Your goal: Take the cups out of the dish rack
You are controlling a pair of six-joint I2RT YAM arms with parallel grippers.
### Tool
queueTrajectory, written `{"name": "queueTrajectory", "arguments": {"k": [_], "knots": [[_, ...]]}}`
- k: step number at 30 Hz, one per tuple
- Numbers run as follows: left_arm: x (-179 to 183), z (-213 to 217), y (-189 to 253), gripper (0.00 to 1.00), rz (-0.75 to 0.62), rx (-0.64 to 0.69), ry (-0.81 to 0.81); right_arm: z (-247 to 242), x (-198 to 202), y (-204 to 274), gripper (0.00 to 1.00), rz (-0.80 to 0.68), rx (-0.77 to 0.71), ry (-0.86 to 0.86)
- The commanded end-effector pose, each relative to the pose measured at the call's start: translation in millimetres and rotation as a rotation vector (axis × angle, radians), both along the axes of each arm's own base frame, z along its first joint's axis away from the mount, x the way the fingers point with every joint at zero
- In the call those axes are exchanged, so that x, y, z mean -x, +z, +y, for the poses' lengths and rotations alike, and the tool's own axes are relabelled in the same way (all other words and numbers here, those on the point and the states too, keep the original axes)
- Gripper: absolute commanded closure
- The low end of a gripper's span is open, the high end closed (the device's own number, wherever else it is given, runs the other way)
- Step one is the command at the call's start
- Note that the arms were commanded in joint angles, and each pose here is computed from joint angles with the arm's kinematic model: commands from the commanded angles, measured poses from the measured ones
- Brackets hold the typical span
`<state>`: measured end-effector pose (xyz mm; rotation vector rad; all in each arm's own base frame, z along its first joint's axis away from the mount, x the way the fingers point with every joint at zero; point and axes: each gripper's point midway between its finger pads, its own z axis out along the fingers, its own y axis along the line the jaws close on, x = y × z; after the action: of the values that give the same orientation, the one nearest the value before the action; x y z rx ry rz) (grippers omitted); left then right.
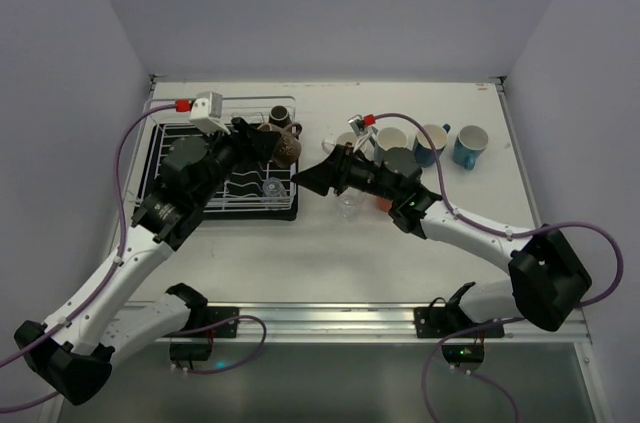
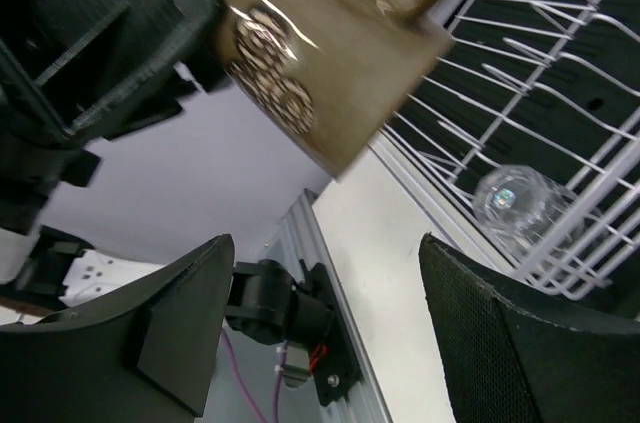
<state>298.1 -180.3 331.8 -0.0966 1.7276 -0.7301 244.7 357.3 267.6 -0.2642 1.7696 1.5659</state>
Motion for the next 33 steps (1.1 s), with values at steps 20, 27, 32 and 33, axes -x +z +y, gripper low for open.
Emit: {"name": "queueTrajectory", "arguments": {"k": [20,27,32,33], "knots": [[54.5,-54.0,25.6,0.84,-0.066,0.457,-0.381,-19.6,11.3,114.4,0.84,-0.291,-0.341,-0.068],[56.5,-37.8,15.3,0.07,-0.078,0.211,-0.323,-27.0,13.1,82.3,1.00,-0.219,-0.129,-0.095],[56.6,-7.5,9.2,0.00,-0.070,-0.032,-0.221,-39.8,27.0,19.3,1.00,-0.145,0.245,-0.048],[53.8,7.1,-2.6,0.00,-0.050,-0.117,-0.163,-49.7,36.4,-5.6,1.00,-0.069,0.368,-0.035]]}}
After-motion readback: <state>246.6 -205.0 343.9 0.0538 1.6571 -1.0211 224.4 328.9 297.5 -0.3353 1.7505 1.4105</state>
